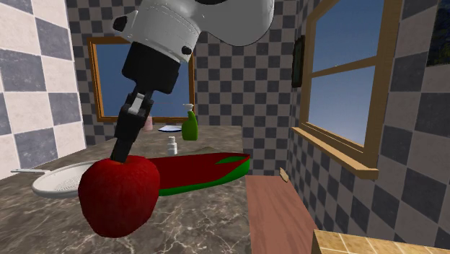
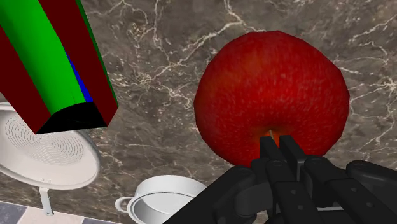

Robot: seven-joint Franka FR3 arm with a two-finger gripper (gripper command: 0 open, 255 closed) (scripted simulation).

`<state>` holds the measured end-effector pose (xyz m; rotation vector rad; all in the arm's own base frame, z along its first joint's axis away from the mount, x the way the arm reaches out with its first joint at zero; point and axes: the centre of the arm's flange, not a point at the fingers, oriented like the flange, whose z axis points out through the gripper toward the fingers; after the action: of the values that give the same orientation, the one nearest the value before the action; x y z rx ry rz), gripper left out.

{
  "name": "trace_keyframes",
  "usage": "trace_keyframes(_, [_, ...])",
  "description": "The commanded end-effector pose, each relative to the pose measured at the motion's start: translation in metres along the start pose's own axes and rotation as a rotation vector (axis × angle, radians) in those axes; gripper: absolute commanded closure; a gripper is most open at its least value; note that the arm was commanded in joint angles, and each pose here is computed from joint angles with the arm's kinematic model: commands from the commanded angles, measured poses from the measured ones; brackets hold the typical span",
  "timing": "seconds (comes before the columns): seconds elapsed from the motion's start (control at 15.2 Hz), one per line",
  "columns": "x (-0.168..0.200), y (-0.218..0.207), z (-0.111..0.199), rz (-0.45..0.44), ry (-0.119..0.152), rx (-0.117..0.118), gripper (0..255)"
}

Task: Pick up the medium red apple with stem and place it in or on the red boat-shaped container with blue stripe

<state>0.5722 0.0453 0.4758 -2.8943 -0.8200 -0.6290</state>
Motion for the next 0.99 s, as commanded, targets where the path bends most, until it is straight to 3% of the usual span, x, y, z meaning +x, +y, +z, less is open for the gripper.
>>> trace_keyframes(0.0, [0.005, -0.001, -0.010, 0.000, 0.000, 0.000, 255])
trace_keyframes(0.92, [0.033, 0.002, -0.075, 0.000, 0.000, 0.000, 255])
